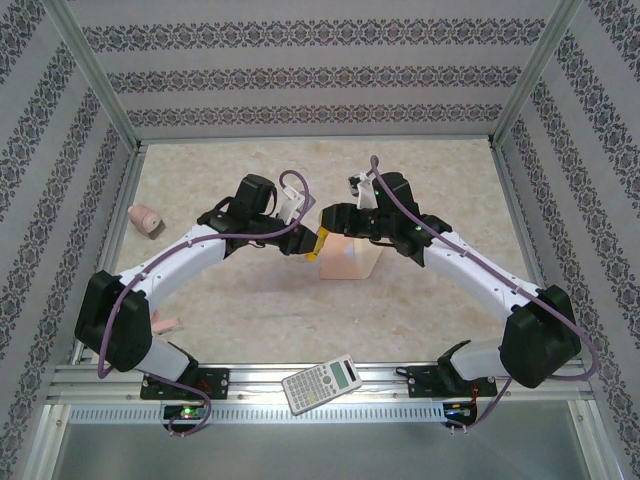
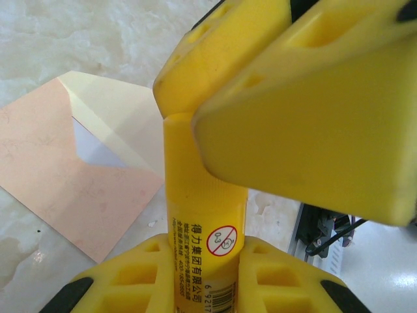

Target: Place the letter into the envelope and seal it

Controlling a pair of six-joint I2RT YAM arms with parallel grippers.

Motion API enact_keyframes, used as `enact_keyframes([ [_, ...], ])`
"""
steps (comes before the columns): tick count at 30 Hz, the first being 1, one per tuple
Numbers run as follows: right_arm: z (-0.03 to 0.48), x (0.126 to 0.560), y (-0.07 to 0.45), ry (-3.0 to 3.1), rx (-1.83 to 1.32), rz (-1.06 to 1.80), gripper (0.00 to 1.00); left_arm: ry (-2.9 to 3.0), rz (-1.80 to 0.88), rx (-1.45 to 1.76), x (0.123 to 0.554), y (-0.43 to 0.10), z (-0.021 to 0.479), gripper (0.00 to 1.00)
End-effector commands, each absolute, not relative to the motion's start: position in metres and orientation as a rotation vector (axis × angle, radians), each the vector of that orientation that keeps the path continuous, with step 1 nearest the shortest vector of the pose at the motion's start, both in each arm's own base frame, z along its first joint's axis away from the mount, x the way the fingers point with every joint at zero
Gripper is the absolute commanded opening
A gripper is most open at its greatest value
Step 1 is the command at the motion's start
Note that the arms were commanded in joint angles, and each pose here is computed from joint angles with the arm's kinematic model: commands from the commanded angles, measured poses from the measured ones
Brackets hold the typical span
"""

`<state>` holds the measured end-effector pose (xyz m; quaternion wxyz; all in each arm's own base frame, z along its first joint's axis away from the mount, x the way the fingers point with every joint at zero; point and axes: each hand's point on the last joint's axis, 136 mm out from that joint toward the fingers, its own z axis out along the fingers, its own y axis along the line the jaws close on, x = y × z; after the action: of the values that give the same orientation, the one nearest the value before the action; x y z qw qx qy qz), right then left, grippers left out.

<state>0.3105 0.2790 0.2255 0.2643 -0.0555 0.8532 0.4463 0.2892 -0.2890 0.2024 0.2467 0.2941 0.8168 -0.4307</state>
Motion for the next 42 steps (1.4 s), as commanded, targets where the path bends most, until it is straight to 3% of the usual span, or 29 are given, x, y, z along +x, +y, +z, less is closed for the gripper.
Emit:
enact_keyframes([
  [1, 0.221, 0.306, 0.287, 2.309, -0.171, 1.240, 0.43, 2.160, -1.171, 0.827, 0.297, -0.294, 0.218, 0.00],
  [19, 0.220, 0.308, 0.289, 2.309, -0.162, 1.260, 0.35, 2.152, -1.175, 0.799, 0.302, -0.293, 0.219, 0.00],
  [33, 0.222, 0.309, 0.290, 2.301, -0.162, 1.265, 0.35, 2.150, -1.167, 0.765, 0.307, -0.292, 0.219, 0.00],
  [42, 0.226, 0.311, 0.289, 2.271, -0.146, 1.264, 0.16, 2.151, -1.175, 0.757, 0.307, -0.292, 0.218, 0.00],
])
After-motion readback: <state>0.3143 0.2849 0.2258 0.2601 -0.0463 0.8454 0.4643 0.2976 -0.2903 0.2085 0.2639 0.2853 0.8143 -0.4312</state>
